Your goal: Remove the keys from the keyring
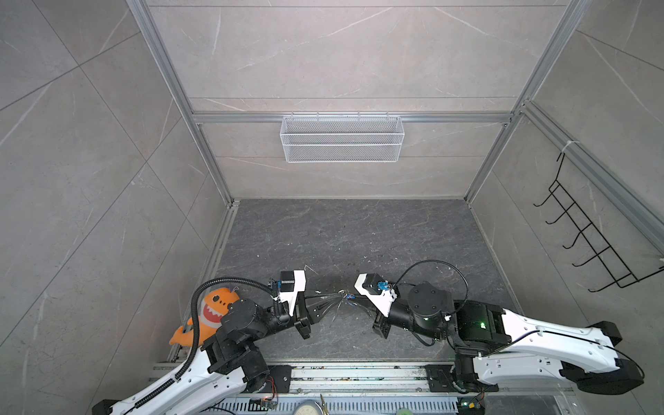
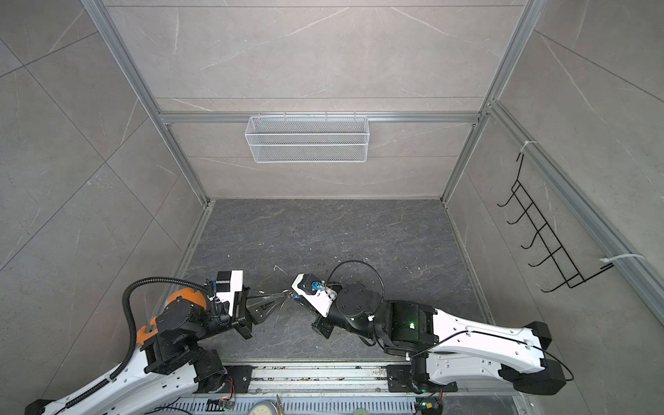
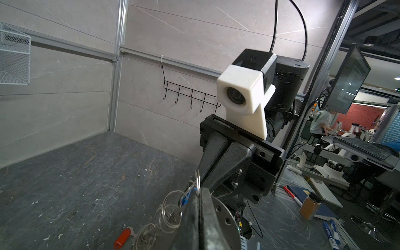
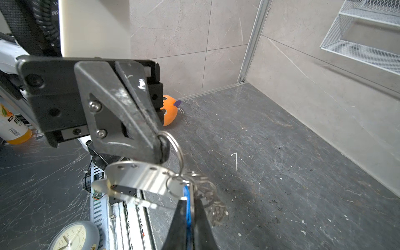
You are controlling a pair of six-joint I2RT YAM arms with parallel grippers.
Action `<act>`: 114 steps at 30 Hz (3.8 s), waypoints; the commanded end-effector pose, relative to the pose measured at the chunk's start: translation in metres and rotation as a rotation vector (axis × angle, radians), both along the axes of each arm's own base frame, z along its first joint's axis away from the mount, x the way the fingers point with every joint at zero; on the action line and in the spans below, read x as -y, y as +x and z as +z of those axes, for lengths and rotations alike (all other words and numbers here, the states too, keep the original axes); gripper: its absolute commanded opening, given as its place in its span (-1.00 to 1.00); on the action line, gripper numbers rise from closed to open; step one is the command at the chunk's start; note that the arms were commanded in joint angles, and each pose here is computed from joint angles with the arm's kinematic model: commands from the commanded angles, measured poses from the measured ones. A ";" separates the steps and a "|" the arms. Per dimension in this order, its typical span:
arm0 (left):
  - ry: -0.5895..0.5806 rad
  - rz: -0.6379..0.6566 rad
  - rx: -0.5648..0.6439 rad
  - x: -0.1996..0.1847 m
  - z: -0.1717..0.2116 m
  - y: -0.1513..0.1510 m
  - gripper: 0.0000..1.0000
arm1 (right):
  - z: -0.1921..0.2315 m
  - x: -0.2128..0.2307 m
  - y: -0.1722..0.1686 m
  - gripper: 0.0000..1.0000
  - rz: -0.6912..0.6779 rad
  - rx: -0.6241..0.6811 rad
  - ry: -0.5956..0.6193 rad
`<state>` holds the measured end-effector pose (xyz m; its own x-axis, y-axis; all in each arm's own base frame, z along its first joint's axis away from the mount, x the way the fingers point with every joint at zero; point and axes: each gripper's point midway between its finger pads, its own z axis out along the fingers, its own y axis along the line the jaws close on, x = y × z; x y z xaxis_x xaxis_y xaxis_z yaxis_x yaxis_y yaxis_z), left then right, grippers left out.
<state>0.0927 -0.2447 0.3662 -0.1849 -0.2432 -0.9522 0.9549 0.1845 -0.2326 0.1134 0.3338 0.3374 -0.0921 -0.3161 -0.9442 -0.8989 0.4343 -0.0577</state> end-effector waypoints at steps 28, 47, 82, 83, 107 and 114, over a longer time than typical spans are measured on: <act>0.090 -0.106 0.017 0.014 -0.002 -0.013 -1.00 | 0.040 0.022 0.001 -1.00 0.010 0.117 -0.133; 0.045 -0.348 0.052 0.023 0.010 -0.048 -1.00 | 0.052 0.002 -0.039 -0.90 0.316 0.144 -0.238; 0.029 -0.425 0.080 0.015 0.015 -0.065 -1.00 | 0.037 -0.018 -0.046 -0.71 0.383 0.085 -0.403; 0.026 -0.421 0.082 0.015 0.015 -0.065 -1.00 | 0.036 -0.019 -0.046 -0.73 0.384 0.082 -0.409; -0.217 -0.246 0.244 -0.004 0.010 -0.050 -1.00 | 0.024 -0.076 -0.043 -1.00 0.428 0.020 -0.497; -0.228 -0.202 0.248 -0.005 0.006 -0.043 -1.00 | 0.023 -0.089 -0.041 -1.00 0.420 0.008 -0.490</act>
